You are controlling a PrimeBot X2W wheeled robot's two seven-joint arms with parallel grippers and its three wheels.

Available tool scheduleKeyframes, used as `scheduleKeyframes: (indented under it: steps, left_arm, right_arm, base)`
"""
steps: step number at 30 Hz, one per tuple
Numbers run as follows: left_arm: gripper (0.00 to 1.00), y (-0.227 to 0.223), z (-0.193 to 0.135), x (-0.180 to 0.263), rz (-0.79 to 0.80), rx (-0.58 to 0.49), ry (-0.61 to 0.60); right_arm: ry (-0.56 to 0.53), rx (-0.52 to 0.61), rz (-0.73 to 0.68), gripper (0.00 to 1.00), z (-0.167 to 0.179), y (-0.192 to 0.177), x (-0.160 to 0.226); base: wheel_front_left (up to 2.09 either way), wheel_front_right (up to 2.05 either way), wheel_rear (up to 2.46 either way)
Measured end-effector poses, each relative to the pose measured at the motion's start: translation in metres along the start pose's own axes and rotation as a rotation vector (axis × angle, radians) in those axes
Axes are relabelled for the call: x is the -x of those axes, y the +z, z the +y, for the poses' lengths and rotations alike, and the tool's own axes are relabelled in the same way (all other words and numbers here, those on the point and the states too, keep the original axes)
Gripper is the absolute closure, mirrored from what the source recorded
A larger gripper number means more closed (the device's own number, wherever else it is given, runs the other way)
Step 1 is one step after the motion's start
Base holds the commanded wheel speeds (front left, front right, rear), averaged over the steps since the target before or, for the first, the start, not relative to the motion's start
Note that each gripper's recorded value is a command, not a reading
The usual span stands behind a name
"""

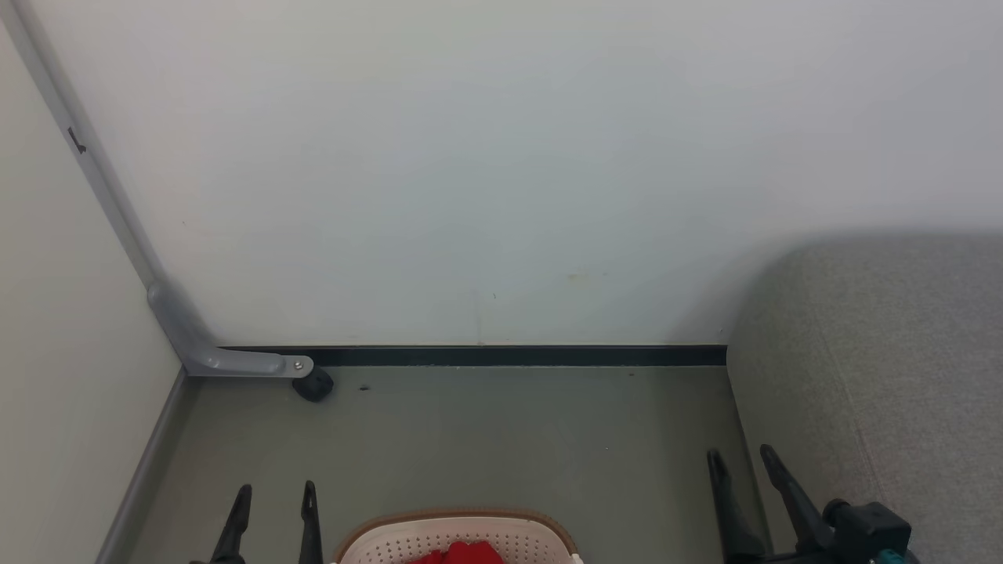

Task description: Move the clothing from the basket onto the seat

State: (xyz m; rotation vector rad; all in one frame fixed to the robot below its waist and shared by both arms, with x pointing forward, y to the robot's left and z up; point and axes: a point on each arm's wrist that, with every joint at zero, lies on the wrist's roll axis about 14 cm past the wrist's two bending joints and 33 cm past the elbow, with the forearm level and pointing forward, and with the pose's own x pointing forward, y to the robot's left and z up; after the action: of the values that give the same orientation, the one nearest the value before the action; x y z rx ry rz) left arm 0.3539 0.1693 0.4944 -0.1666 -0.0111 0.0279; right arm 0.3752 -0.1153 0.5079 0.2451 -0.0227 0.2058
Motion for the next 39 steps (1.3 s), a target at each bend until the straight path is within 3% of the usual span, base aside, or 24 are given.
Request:
scheduleKeyframes:
  steps: [13, 39]
  left_arm:
    - [0.0, -0.015, -0.009, 0.005, 0.022, -0.097, -0.047]
    - [0.0, -0.031, -0.009, 0.008, 0.074, -0.069, -0.059]
  right_arm:
    - [0.042, 0.137, 0.05, 0.0, 0.007, -0.022, 0.007]
    - [0.017, 0.127, 0.07, 0.0, 0.001, -0.027, 0.005]
  base:
    - [0.0, 0.0, 0.0]
    - [0.0, 0.0, 0.0]
